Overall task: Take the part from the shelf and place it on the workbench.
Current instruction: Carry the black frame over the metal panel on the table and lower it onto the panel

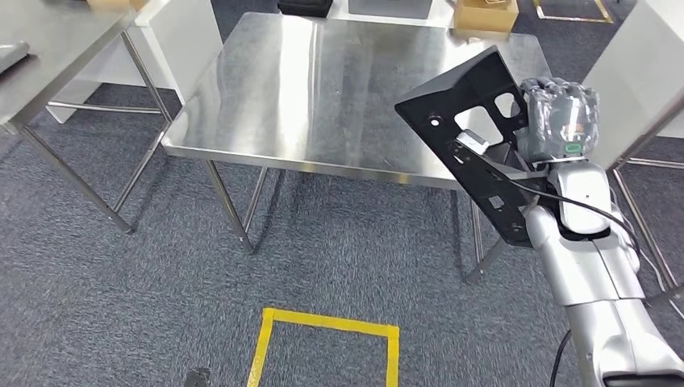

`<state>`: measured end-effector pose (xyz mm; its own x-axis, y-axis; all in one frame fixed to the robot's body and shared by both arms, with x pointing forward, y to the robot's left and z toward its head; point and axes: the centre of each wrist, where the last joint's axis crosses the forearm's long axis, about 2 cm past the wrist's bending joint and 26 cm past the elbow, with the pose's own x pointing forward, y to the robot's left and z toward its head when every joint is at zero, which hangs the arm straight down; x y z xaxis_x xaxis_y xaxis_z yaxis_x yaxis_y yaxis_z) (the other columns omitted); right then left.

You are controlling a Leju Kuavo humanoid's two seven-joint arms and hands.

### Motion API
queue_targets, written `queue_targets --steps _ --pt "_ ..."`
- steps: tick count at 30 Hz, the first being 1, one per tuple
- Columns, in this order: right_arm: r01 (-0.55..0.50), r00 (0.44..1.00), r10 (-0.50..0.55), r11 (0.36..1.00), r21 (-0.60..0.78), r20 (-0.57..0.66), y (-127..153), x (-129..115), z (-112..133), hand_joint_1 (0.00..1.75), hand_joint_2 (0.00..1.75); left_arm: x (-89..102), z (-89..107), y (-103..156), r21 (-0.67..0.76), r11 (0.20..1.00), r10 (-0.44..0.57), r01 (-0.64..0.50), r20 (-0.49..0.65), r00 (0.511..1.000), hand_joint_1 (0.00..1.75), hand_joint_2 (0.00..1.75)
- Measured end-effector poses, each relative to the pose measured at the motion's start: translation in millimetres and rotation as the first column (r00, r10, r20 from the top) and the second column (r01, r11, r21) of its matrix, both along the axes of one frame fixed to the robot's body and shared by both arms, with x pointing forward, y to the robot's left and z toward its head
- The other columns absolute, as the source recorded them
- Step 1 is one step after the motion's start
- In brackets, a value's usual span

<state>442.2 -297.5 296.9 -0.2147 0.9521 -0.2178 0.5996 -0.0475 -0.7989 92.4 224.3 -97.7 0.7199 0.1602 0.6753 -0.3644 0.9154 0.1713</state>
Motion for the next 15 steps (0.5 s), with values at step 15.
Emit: queue_targets --steps 15 --pt "-0.003 1.000 0.003 1.000 -0.008 -0.010 4.1 2.0 0.3 1.52 1.75 0.0 -0.4 3.4 0.006 1.000 0.003 -0.003 0.000 1.000 0.00 1.75"
